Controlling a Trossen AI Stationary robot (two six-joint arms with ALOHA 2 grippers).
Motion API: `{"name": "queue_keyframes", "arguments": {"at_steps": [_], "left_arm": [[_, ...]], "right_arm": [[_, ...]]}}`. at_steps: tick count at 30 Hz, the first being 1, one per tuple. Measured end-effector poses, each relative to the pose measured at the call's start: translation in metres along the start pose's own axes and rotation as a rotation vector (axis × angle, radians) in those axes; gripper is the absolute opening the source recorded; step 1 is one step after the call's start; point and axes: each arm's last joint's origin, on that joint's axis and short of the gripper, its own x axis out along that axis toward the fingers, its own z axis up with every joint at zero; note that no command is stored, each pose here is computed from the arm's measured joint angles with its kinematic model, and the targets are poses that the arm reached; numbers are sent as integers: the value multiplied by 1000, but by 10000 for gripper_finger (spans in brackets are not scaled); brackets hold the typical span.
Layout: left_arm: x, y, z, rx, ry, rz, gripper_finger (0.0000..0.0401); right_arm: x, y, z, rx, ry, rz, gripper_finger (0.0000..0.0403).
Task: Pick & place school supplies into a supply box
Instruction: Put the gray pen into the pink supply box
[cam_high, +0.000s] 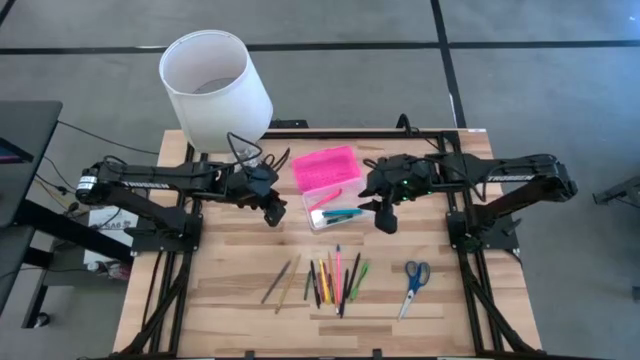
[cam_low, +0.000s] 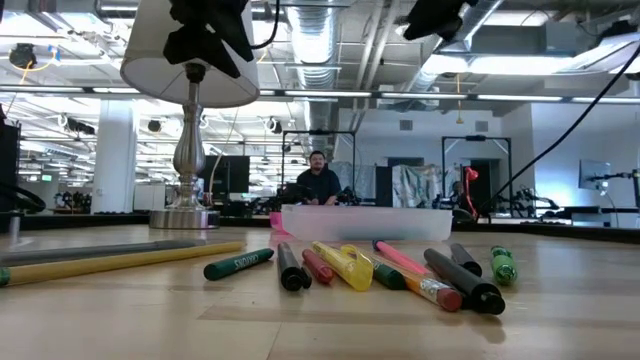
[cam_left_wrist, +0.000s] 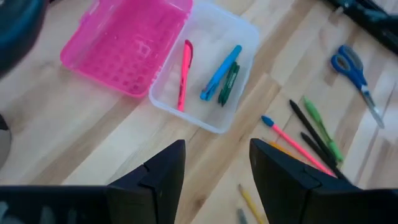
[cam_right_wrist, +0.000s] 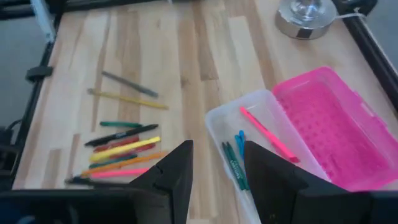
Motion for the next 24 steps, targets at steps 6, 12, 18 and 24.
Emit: {"name": "queue_keyframes", "arguments": {"at_steps": [6, 12, 18, 24], "left_arm": [[-1, -4, -4, 88, 8, -7, 174], [-1, -3, -4, 280, -9, 25, 174], [0, 7, 5, 420, -77, 177, 174], [3, 25, 17, 451, -83, 270, 174]], "right_arm": [[-7, -5, -12, -51, 102, -130, 132], [-9, -23, -14, -35, 130, -237, 133], [-9, -45, -14, 1, 138, -294, 128], [-13, -70, -7, 30, 56, -366, 127]]}}
